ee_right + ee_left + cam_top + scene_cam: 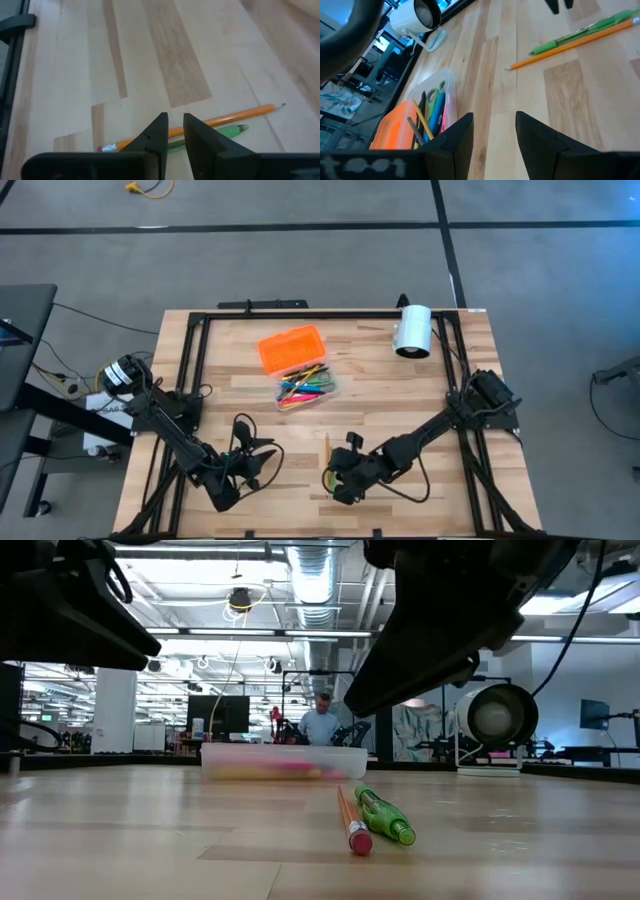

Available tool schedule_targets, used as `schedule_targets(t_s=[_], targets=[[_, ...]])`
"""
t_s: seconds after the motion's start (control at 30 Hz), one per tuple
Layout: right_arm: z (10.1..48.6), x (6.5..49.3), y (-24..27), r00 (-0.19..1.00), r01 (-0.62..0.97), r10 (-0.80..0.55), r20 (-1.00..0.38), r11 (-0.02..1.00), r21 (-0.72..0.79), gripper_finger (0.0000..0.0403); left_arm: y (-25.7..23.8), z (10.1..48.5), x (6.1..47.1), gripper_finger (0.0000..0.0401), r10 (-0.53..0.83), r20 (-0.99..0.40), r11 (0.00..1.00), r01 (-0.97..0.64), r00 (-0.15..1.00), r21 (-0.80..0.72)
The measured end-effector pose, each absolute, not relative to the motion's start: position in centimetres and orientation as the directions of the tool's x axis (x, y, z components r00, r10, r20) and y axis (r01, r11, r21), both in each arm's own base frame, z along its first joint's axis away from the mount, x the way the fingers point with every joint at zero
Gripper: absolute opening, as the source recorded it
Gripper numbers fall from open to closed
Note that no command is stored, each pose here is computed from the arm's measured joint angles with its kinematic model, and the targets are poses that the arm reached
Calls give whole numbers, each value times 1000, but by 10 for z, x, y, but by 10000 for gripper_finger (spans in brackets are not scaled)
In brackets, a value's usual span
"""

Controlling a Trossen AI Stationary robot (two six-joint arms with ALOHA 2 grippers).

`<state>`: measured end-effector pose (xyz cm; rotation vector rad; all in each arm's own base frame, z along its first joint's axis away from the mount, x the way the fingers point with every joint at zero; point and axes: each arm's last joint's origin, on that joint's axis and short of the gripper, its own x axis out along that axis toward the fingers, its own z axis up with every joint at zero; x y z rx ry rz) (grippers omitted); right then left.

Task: Pick & place school supplies into a supply box
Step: Put the green pen into the supply box

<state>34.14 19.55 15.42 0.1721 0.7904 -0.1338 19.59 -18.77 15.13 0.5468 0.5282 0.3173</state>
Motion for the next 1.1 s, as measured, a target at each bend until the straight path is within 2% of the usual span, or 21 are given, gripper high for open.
schedule_targets(t_s=[0.3,0.43,0.6,1.1], targets=[[155,339,202,714,101,-55,-698,995,25,54,-193,156,200,138,394,-362,807,-130,845,576],[141,341,203,694,85,-62,-718,996,-4,54,-193,156,201,138,391,-360,802,-122,847,584],[125,348,200,673,45,-31,-739,999,-1,54,-193,156,201,138,391,-361,800,-119,847,588],[118,346,200,623,24,8,-782,999,30,54,-193,156,201,138,391,-361,800,-119,846,588]])
